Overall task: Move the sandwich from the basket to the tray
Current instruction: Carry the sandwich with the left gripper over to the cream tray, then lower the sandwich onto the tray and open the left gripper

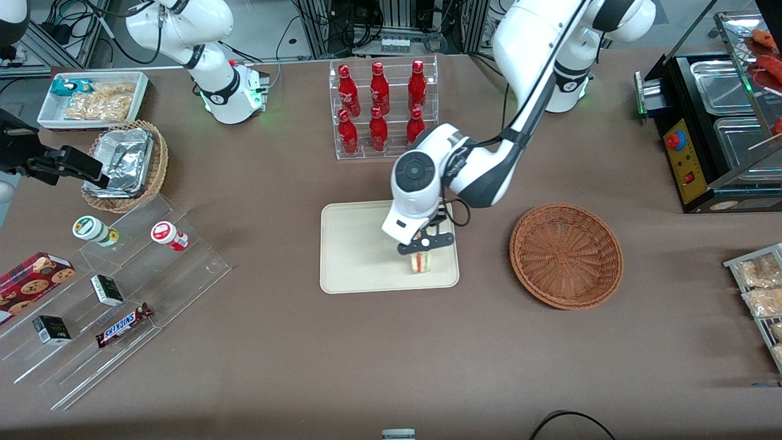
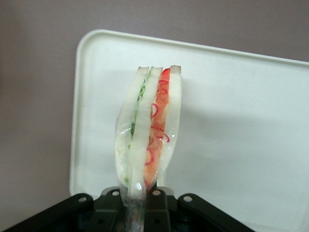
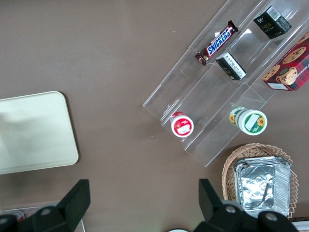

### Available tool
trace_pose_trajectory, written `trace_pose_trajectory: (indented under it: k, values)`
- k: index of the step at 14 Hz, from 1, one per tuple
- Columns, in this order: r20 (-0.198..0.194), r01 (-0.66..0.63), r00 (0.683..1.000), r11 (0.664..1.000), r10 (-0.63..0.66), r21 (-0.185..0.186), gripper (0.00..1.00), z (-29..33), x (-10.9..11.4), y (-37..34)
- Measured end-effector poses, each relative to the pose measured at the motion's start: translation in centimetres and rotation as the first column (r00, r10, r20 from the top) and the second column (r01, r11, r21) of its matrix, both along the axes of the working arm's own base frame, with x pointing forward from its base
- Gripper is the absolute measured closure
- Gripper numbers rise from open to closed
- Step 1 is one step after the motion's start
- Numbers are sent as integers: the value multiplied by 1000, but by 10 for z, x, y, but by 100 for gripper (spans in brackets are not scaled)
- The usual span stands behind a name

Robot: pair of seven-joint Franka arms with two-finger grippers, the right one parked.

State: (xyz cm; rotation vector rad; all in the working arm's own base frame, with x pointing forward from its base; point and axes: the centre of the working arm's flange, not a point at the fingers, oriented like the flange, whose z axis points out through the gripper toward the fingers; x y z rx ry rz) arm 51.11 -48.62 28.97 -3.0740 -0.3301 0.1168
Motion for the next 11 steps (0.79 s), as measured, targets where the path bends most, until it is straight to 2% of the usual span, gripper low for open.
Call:
trace_pose_trajectory:
  k: [3, 7, 11]
  values:
    - [2, -15, 1000, 1000, 15, 0, 86, -16, -6, -22]
    - [32, -16, 999, 998, 18, -62, 86, -22, -17, -47]
    - [36, -10, 999, 996, 13, -86, 86, -36, -24, -57]
